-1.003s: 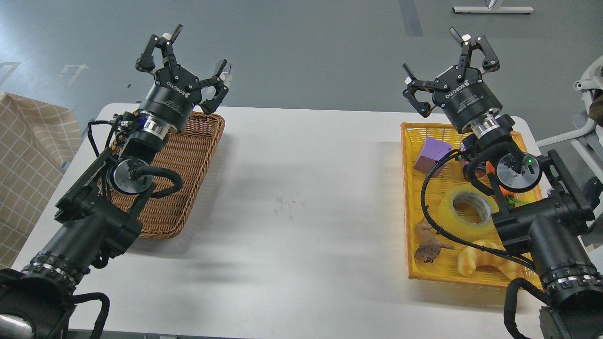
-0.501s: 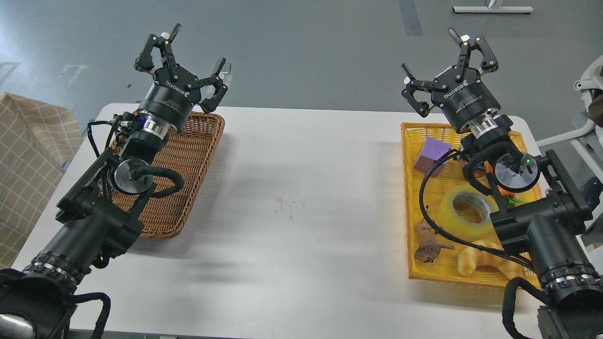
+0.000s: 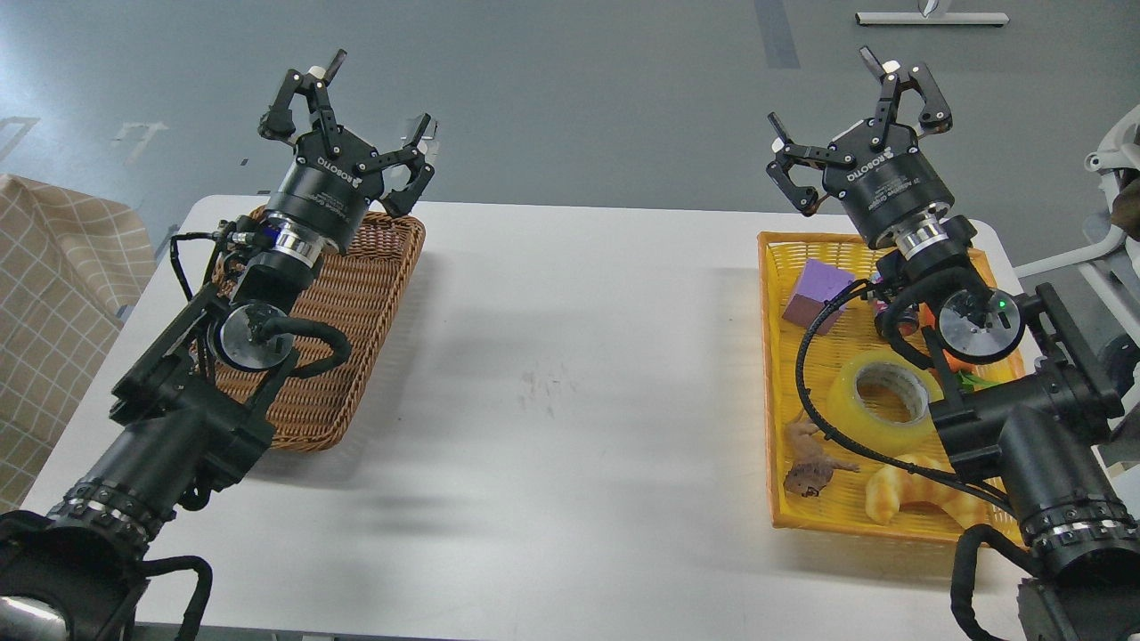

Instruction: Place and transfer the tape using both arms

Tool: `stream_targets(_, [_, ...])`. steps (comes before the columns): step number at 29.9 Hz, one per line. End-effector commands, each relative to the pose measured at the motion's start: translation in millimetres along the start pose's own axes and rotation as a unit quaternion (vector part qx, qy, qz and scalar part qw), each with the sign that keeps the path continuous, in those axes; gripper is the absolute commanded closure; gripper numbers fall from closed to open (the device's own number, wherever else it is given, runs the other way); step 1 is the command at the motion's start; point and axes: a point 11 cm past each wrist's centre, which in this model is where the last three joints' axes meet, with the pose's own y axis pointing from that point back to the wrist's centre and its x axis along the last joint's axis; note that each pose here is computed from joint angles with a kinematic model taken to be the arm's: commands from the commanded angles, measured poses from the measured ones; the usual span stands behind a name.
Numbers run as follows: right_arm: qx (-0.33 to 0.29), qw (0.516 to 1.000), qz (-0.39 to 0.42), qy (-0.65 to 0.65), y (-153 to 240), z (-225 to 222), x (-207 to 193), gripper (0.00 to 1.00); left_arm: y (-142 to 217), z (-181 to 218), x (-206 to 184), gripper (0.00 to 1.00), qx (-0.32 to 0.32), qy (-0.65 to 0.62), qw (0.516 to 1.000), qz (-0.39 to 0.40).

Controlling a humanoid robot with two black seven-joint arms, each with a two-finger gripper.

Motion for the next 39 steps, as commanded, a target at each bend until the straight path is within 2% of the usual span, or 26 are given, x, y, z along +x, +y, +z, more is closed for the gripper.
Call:
stream_targets(1, [-0.004,1.000,0.000,0.001,0.2,2.2,0.0,0.00,-0.4,0.0,-0.4,0.02,0.000,0.000,1.000,-0.001])
stream_targets(39, [-0.006,1.000,0.001,0.010,3.5,0.6,1.3,0.00,-0.1,3.9,1.1,0.02,-0.008,0.005,1.000,0.002])
